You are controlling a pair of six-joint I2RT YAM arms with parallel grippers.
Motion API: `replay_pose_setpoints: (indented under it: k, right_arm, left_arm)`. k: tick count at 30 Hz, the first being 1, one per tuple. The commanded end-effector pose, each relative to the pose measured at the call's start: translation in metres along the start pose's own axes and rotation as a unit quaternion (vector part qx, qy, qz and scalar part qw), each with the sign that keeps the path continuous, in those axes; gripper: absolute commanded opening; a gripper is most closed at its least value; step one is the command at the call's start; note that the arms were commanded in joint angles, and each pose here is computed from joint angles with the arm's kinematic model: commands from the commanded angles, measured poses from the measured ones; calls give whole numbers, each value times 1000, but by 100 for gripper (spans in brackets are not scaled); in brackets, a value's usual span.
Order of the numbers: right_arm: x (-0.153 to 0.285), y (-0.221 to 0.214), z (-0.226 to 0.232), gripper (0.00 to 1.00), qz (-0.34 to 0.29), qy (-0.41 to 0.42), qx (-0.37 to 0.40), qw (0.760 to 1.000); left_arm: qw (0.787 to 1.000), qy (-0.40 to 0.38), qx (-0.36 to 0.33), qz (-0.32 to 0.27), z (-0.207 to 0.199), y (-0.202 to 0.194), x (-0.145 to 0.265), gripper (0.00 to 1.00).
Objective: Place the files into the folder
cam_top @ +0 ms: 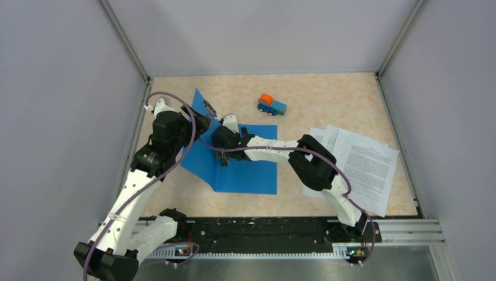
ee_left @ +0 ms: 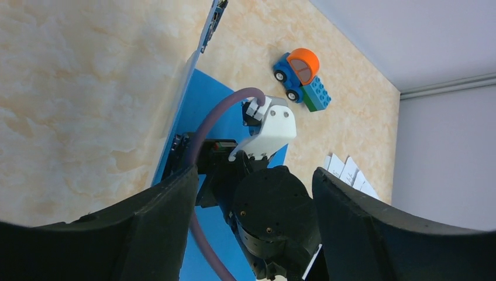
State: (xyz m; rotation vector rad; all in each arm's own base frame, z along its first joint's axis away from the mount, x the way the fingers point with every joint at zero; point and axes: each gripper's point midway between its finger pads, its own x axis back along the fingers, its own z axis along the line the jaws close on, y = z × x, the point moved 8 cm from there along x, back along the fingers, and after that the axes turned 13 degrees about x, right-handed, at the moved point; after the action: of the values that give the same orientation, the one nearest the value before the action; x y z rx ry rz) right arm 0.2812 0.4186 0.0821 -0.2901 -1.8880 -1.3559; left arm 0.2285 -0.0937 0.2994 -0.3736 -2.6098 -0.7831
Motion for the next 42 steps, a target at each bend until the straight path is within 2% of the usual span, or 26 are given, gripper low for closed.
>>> replay_pose_setpoints:
  k: [1, 8, 11, 20, 22, 25, 27, 32, 37, 42]
  right_arm:
    - [-10, -49, -3, 99, 103, 25, -11, 994]
    - [-8, -48, -8, 99, 99, 38, -27, 994]
    - [-4, -45, -10, 99, 88, 52, -42, 994]
    - [12, -46, -44, 96, 65, 98, -132, 984]
    - [13, -45, -49, 95, 64, 99, -135, 984]
    - [11, -48, -52, 95, 68, 95, -131, 984]
    - [7, -52, -52, 95, 76, 92, -127, 985]
    - [-2, -60, -54, 93, 98, 67, -104, 987]
    - [-5, -63, -58, 93, 104, 48, -88, 989]
    - [-8, -67, -59, 93, 112, 38, -78, 990]
  left_arm:
    - [999, 6, 8, -39, 6, 8, 3, 77]
    - [998, 17, 12, -56, 15, 9, 4, 81]
    - [998, 52, 4, -46, 22, 7, -4, 80]
    - [989, 143, 6, -31, 75, -19, -41, 67]
    - [988, 152, 5, -28, 83, -24, -46, 67]
    - [987, 162, 3, -25, 89, -28, -51, 73]
    - [988, 150, 2, -24, 88, -28, -53, 78]
    - [999, 42, 0, -29, 69, -26, -44, 85]
    - [997, -60, 10, -52, 56, -20, -26, 91]
    - [996, -77, 6, -50, 56, -19, -23, 94]
